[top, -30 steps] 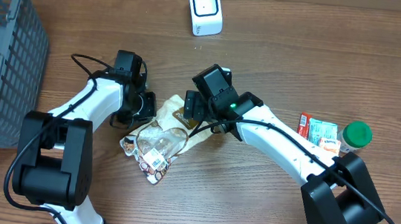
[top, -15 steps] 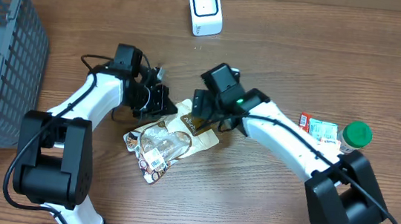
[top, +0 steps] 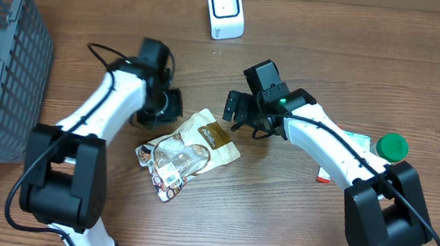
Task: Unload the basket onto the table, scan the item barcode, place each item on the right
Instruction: 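Bring both grippers together over the PanTree bag and grasp it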
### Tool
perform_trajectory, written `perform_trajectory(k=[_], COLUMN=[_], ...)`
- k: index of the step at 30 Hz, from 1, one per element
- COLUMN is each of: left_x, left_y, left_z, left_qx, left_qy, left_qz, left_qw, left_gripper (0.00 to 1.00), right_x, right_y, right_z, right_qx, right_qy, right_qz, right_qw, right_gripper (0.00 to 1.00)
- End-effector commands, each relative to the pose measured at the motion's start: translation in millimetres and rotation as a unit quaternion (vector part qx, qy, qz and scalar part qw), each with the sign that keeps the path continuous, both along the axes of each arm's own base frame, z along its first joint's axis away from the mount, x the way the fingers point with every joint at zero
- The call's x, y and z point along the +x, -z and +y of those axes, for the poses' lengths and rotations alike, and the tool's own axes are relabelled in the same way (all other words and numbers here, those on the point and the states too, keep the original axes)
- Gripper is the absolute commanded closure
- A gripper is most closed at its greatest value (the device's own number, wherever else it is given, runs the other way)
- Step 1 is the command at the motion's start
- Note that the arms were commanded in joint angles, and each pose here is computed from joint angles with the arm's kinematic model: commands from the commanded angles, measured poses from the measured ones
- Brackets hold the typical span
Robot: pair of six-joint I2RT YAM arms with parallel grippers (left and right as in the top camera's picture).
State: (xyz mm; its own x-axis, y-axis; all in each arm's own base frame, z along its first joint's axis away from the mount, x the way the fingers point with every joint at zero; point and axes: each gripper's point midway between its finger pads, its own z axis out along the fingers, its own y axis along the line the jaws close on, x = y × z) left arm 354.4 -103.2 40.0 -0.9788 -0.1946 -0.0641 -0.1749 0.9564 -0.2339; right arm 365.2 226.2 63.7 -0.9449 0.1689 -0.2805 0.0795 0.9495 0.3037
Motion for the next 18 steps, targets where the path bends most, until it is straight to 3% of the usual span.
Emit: perform_trajectory(k=[1,8,13,18], left_x=[-10,-18,-29,-32], left_y=[18,20,17,12], left_z=[-2,-38,-74,-79], left_qx=[0.052,0.041,-0.004,-0.005], left_qy=[-0.01,0.01,0.047,0.053], left_qz=[0.0,-0.007,-0.001,0.004], left_qw=[0.999,0.999,0.999,0.999], left_gripper=[0.96,0.96,0.96,0.96], right_x=[-2,-3,-2,-3], right_y=[4,4,4,6], right_z=[1,1,-1,-8], right_qx=[0.001,0.001,0.0,-0.005], right_qy=[-0.002,-0.002,0.0,0.006], right_qz=[0.006,0.006,0.007,0.015], right_qw=[1.0,1.0,1.0,1.0], right_gripper=[0.02,0.03,0.04,0.04])
